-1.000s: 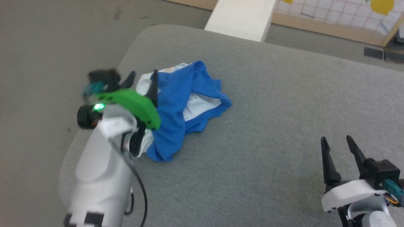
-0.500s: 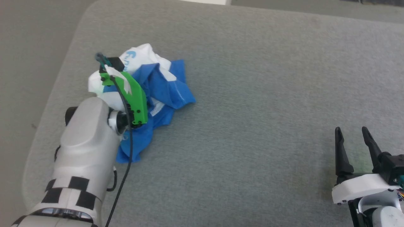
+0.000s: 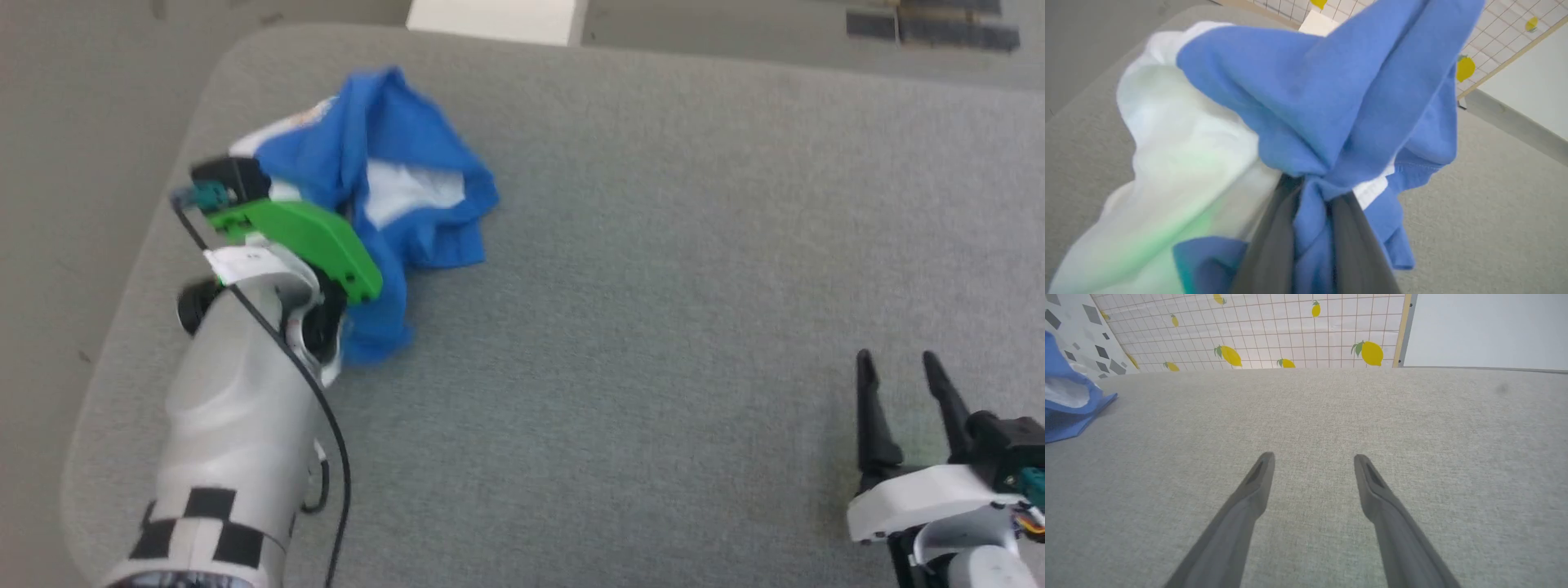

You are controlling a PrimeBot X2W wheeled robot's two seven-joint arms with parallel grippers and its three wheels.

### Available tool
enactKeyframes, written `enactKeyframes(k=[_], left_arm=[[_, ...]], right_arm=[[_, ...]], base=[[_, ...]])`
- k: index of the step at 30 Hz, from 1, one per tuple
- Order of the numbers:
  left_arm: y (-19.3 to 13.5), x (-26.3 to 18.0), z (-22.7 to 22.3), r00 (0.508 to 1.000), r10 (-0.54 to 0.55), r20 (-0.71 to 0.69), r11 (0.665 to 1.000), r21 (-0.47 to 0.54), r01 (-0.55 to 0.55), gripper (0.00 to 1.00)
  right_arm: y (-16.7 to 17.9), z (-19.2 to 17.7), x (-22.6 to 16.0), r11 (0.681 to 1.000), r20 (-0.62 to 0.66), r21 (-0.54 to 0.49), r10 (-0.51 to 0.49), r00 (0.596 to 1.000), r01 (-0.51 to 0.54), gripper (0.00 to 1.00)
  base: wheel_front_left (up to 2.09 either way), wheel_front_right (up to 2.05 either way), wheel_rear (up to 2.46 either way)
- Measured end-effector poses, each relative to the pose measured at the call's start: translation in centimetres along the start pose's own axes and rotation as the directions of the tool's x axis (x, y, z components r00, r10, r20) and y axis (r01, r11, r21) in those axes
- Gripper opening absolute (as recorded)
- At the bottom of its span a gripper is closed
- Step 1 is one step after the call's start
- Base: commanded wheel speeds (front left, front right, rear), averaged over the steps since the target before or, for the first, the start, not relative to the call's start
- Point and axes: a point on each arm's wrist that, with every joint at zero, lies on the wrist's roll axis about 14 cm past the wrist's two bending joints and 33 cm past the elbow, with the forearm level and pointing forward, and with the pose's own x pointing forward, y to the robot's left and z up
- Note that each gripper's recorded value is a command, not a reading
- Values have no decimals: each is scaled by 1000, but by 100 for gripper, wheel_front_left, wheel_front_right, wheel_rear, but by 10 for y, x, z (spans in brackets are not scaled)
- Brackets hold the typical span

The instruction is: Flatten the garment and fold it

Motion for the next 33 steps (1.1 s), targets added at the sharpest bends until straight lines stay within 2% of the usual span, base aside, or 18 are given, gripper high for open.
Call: enactKeyframes(k=[4, 9, 13, 17, 20, 23, 26, 28, 33], left_arm=[[-24, -19, 83, 965, -104, 241, 992, 92, 84, 0], [-73, -65, 190, 842, -258, 473, 959, 232, 163, 0], [-118, -105, 239, 738, -378, 559, 919, 321, 228, 0], [-174, -132, 252, 660, -506, 555, 860, 382, 338, 0], [-222, -145, 240, 614, -611, 499, 789, 439, 429, 0], [-278, -156, 209, 559, -728, 396, 683, 481, 549, 0], [-317, -155, 161, 536, -804, 259, 583, 522, 623, 0], [-330, -148, 120, 541, -827, 154, 533, 519, 668, 0], [-327, -118, -6, 591, -791, -157, 479, 440, 759, 0]], right_arm=[[13, 10, -3, 999, 33, 20, 32, 999, -33, 100], [22, 22, -11, 998, 70, 42, 51, 996, -54, 100], [17, 27, -22, 998, 89, 51, 32, 995, -36, 100], [0, 32, -36, 998, 106, 59, -20, 994, 13, 100], [-18, 36, -47, 996, 124, 66, -76, 989, 68, 100], [-42, 39, -60, 987, 140, 76, -151, 978, 142, 100], [-63, 37, -74, 975, 138, 83, -217, 966, 207, 100], [-75, 34, -84, 966, 133, 83, -255, 958, 245, 100], [-101, 29, -108, 938, 123, 90, -345, 931, 335, 100]], base=[[0, 0, 0], [0, 0, 0], [0, 0, 0], [0, 0, 0], [0, 0, 0], [0, 0, 0], [0, 0, 0], [0, 0, 0], [0, 0, 0]])
